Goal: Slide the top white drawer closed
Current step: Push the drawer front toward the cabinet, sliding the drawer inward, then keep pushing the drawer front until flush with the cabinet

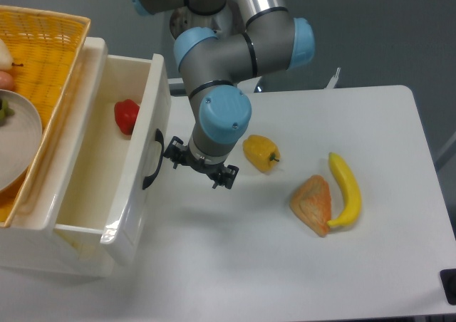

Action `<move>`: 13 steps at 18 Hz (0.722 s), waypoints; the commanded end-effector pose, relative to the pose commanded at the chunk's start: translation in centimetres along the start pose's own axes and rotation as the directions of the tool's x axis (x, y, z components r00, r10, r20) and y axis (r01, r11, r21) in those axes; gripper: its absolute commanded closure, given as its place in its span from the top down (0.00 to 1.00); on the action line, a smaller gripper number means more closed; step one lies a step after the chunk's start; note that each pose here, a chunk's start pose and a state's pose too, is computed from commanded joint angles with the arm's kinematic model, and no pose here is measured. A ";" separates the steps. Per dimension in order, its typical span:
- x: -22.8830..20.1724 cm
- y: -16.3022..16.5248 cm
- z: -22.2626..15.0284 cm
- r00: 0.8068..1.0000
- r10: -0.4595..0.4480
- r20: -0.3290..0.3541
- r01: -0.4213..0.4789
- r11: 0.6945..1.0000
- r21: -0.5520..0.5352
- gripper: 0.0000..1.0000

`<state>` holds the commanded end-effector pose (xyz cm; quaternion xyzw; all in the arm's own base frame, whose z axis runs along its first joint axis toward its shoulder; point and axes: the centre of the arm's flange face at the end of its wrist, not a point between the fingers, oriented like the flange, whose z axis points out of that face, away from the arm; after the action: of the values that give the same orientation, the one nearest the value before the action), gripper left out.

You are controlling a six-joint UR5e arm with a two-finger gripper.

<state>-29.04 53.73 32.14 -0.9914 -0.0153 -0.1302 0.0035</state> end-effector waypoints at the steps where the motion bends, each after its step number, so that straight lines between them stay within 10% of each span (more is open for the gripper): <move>1: 0.1 0.0 0.0 1.000 0.001 -0.001 -0.001 1.000 -0.002 1.00; 13: 2.7 -1.2 0.4 0.999 0.049 0.004 -0.049 0.999 -0.008 1.00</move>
<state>-26.34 55.04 32.42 -0.9917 0.0093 -0.1283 0.0026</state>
